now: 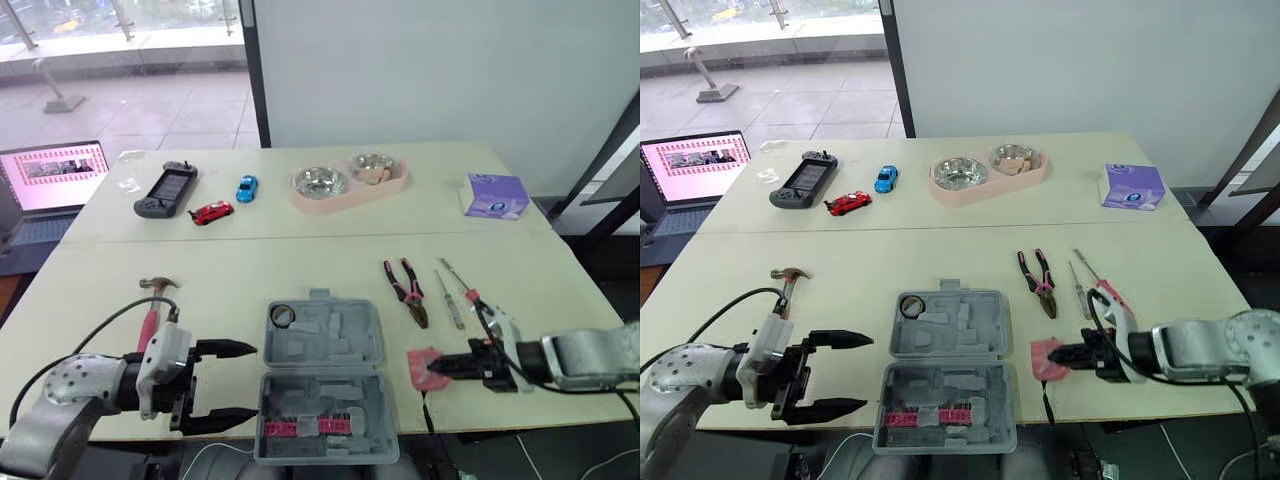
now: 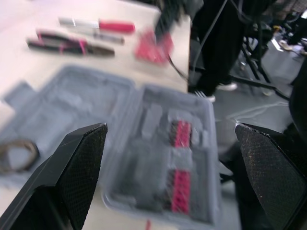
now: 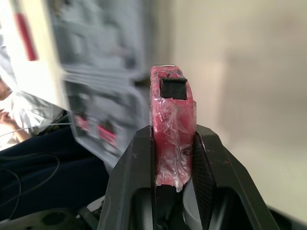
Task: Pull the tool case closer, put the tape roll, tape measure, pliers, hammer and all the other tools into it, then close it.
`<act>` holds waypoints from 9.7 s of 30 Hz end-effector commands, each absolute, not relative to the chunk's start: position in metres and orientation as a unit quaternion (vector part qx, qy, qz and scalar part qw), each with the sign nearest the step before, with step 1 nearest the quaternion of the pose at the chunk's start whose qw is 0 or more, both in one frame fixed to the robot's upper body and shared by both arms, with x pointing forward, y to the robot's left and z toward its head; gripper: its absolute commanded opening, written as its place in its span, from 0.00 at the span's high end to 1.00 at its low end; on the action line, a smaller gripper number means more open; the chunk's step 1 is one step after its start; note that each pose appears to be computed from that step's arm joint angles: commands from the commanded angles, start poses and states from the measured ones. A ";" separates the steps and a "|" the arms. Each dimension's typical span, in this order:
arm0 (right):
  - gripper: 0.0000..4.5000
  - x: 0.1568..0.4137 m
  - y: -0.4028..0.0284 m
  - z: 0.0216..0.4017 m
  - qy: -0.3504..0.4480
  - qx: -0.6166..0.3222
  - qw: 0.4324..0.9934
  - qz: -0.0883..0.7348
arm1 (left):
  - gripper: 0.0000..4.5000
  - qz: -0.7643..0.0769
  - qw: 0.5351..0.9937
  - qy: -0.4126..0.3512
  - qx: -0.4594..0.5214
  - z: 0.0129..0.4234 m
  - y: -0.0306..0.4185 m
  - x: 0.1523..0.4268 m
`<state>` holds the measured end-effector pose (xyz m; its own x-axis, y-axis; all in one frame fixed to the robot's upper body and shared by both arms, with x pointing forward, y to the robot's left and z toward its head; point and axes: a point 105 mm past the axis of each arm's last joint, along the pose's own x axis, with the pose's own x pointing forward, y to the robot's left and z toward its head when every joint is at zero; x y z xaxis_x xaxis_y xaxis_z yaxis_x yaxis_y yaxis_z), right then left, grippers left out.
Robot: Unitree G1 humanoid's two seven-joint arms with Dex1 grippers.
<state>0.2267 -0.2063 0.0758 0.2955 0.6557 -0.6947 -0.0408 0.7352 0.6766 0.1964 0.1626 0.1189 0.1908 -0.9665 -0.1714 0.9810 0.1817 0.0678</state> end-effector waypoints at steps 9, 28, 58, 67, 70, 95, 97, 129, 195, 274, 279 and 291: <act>0.90 0.229 -0.200 0.056 0.557 0.288 0.754 0.197 | 0.01 -0.674 0.728 0.040 0.123 0.107 0.168 0.181; 0.01 0.244 -0.219 0.071 0.516 0.257 0.787 0.219 | 0.00 -0.675 0.725 0.066 0.121 0.103 0.170 0.180; 0.01 0.253 -0.218 0.031 0.202 -0.389 0.660 0.609 | 0.00 -0.658 0.739 0.070 0.127 0.105 0.173 0.175; 0.01 0.255 -0.212 0.050 0.198 -0.347 0.681 0.613 | 0.00 -0.651 0.744 0.076 0.129 0.106 0.176 0.172; 0.01 0.249 -0.213 0.065 0.197 -0.337 0.674 0.628 | 0.00 -0.651 0.744 0.077 0.129 0.106 0.177 0.173; 0.19 0.247 -0.211 0.031 0.228 -0.345 0.670 0.617 | 0.00 -0.647 0.747 0.079 0.130 0.107 0.175 0.175; 0.35 0.247 -0.211 0.031 0.228 -0.345 0.670 0.617 | 0.00 -0.647 0.747 0.078 0.130 0.107 0.175 0.175; 0.35 0.321 -0.084 0.124 0.246 -0.519 0.649 0.499 | 0.00 -0.615 0.773 0.069 0.139 0.112 0.173 0.201; 0.54 0.311 -0.106 0.110 0.092 -0.216 0.799 0.554 | 0.00 -0.600 0.786 0.068 0.133 0.103 0.177 0.197; 0.01 0.224 -0.303 0.093 0.172 -0.181 0.930 0.270 | 0.00 -0.276 0.933 0.188 0.136 0.084 0.380 0.198; 0.01 0.234 -0.246 0.095 0.171 -0.122 0.950 0.231 | 0.00 -0.440 0.880 0.124 0.126 0.097 0.282 0.214; 0.01 0.281 -0.185 0.066 0.163 -0.053 0.984 0.049 | 0.00 -0.578 0.805 0.058 0.122 0.111 0.198 0.185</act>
